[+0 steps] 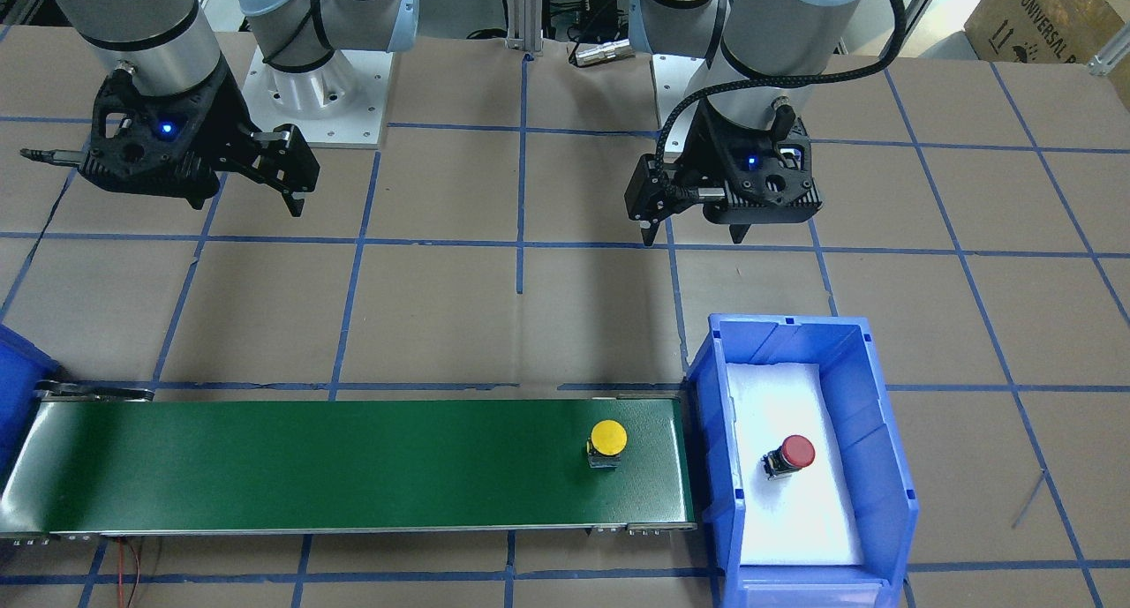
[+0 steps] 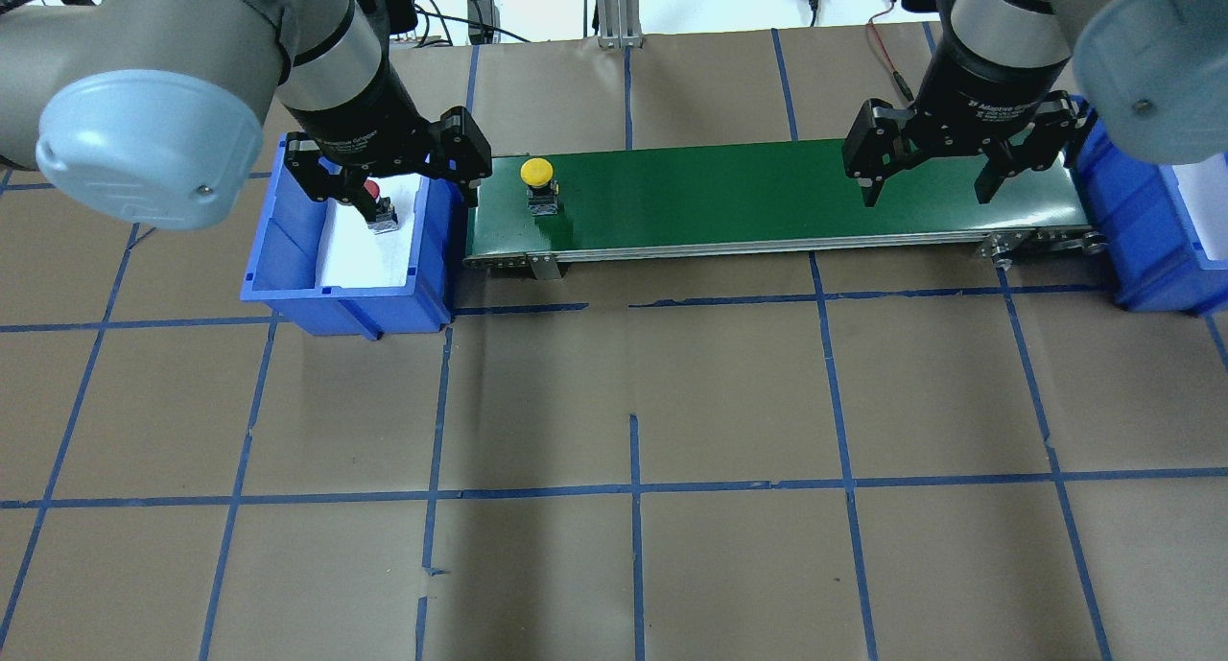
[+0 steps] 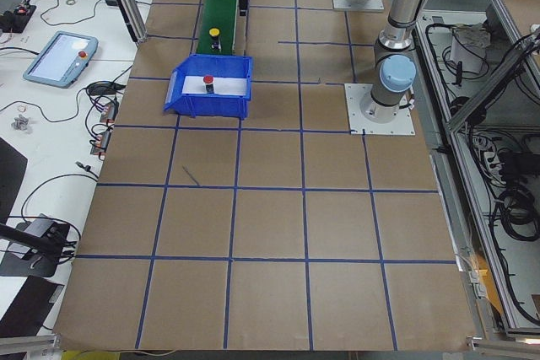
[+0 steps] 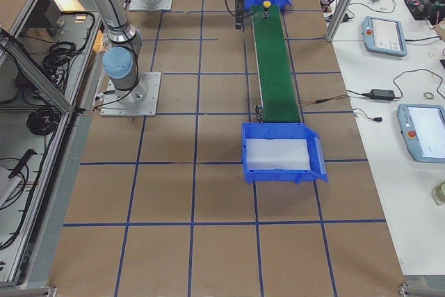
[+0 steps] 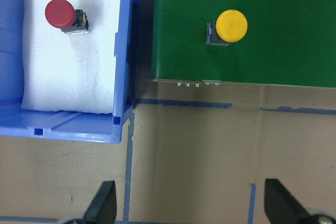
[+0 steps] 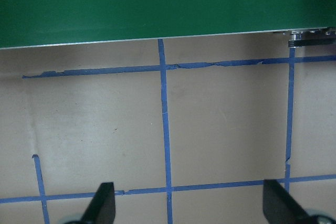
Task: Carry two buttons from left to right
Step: 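Move the left gripper back over the red button in the bin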
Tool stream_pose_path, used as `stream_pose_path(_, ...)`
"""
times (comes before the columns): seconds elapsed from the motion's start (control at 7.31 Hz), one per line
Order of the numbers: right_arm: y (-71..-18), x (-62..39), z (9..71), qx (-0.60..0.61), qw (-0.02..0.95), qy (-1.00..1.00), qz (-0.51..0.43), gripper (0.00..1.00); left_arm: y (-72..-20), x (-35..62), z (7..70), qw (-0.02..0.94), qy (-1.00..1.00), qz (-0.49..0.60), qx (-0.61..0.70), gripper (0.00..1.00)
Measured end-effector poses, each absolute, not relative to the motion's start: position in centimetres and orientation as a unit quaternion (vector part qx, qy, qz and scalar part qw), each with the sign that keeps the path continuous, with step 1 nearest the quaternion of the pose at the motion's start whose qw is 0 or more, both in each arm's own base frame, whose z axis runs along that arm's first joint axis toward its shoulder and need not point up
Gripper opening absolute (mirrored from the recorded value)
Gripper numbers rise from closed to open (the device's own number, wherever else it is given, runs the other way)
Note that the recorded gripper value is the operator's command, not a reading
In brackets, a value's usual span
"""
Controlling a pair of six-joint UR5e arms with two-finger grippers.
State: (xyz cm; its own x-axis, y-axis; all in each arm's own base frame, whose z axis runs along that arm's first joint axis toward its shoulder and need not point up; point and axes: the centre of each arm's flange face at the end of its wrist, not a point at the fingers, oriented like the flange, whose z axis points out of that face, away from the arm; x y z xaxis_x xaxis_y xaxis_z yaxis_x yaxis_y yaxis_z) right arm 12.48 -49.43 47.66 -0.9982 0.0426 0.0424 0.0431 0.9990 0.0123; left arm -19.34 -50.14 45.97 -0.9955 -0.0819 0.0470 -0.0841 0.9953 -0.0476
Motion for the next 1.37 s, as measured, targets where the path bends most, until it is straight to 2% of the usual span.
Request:
stream_pose_path(0.27, -49.4, 12.5, 47.6, -0.021, 0.021, -1.0, -0.007, 1.0, -50.6, -17.8, 46.2, 0.023, -0.998, 0.027, 0.05, 1.0)
stream_pose_path(0.82, -49.2, 12.5, 47.1, -0.021, 0.021, -0.999, -0.014, 1.0, -53.8, -3.7, 45.2, 0.017, -0.999, 0.027, 0.03, 0.99)
stream_pose_path(1.09, -49.1, 12.5, 46.9, -0.021, 0.022, -0.999, -0.015, 1.0, -55.2, -2.7, 43.9, 0.017, -0.999, 0.027, 0.026, 1.0)
stream_pose_path(1.37, -49.2, 12.5, 46.9, -0.021, 0.022, -0.999, -0.015, 1.0, -59.7, -2.4, 40.0, 0.014, -0.999, 0.044, 0.018, 0.98)
